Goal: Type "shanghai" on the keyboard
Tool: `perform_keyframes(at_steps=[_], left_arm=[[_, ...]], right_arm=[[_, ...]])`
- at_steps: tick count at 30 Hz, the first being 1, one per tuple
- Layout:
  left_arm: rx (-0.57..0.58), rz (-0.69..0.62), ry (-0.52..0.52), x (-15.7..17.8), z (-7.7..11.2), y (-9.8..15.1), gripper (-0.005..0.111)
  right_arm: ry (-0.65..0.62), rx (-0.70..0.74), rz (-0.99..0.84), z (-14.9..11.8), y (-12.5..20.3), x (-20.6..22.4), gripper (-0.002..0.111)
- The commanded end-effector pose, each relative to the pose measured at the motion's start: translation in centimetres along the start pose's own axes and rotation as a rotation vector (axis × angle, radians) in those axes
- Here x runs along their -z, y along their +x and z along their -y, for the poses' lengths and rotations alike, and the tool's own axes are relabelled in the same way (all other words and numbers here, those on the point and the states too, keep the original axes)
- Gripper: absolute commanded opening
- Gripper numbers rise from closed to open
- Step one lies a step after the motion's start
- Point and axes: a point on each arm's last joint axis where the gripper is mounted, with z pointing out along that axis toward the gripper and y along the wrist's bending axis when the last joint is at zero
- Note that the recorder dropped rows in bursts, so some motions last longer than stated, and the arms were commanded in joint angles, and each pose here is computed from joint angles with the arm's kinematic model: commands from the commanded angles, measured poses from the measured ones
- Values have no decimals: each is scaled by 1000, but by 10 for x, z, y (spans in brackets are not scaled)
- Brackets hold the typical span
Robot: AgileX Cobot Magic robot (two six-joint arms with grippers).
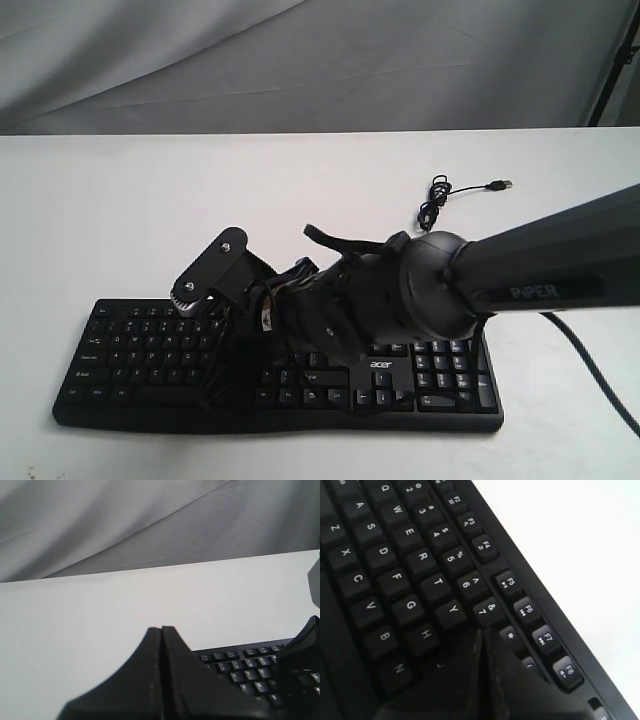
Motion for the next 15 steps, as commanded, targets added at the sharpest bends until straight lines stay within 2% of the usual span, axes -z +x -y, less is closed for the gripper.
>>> perform_keyframes(at_steps=[1, 15], left_arm=[[1, 4, 4, 0, 0, 1, 0], [1, 4, 4, 0, 0, 1, 0]], right_arm=[[17, -9, 16, 7, 6, 3, 0], [15, -5, -1, 6, 12, 0, 0]])
